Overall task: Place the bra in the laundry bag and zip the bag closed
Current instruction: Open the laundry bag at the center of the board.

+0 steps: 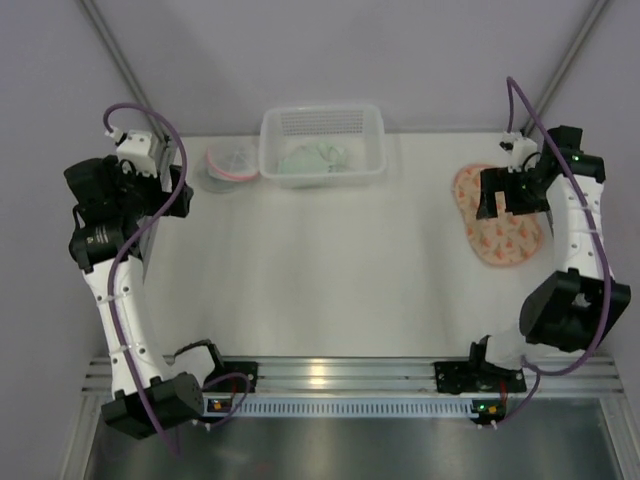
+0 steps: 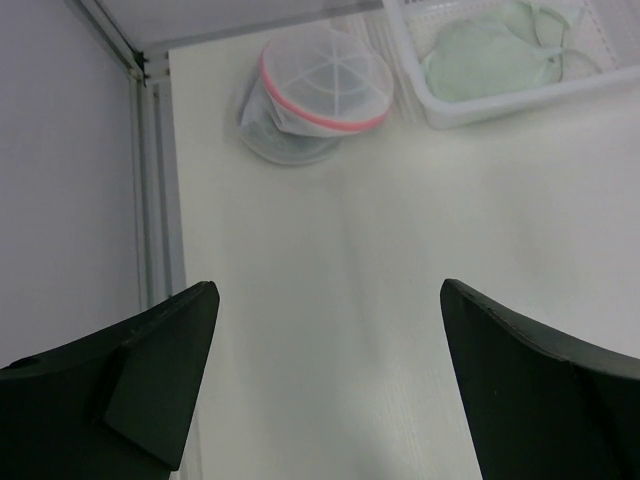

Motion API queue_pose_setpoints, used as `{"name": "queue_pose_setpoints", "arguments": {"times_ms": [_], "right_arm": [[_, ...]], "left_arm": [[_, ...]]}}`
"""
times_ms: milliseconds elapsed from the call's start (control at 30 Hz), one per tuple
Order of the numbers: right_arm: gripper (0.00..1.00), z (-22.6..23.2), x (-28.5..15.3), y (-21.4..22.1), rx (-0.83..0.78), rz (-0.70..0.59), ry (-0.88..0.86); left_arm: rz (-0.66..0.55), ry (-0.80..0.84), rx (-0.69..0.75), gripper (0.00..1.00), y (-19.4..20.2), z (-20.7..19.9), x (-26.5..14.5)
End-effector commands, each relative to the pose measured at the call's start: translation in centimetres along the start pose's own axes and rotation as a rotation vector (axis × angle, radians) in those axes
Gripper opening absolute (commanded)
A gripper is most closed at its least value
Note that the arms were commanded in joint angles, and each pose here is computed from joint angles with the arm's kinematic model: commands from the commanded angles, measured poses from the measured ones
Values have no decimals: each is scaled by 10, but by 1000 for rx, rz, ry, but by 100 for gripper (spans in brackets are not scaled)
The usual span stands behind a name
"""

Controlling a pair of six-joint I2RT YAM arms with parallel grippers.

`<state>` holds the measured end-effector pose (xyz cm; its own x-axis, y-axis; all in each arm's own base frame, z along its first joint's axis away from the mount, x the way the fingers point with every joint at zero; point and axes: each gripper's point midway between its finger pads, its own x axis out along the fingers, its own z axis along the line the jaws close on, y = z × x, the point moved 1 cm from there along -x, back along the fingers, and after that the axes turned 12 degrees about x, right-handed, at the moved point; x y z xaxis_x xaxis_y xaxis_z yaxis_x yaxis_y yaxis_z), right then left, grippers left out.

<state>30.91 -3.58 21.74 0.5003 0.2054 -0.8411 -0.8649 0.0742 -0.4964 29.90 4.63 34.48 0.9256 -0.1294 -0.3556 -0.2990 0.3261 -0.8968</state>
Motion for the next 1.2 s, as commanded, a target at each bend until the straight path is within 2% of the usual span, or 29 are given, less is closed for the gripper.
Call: {"name": "queue_pose_setpoints", "arguments": {"times_ms": [0,67,100,133,300,400,433,600,900,1167], "right_arm": [[99,-38,8,5,60,97,87],[99,-60,17,3,100,110,94],[96,-68,16,-4,109,95,95],[87,-83,22,-3,145,114,97],[73,-113,35,-23,155,118,123],[65,-130,48,-31,156,156,149],[61,-136,59,-25,172,206,141],[56,-161,68,-37,181,205,170],[51,-182,102,-9,172,286,200],[43,-194,114,-6,161,285,232]], "left_arm": [[119,102,-59,98,22,-20,-7],[148,152,-80,95,28,-29,-6],[147,164,-87,95,30,-32,-6],[134,188,-93,94,30,-38,-7],[136,250,-175,93,33,-50,-3],[166,243,-221,91,37,-48,3],[171,234,-227,91,37,-46,3],[172,223,-234,91,34,-43,5],[198,262,-305,90,39,-48,14],[202,271,-306,89,38,-49,17]]}}
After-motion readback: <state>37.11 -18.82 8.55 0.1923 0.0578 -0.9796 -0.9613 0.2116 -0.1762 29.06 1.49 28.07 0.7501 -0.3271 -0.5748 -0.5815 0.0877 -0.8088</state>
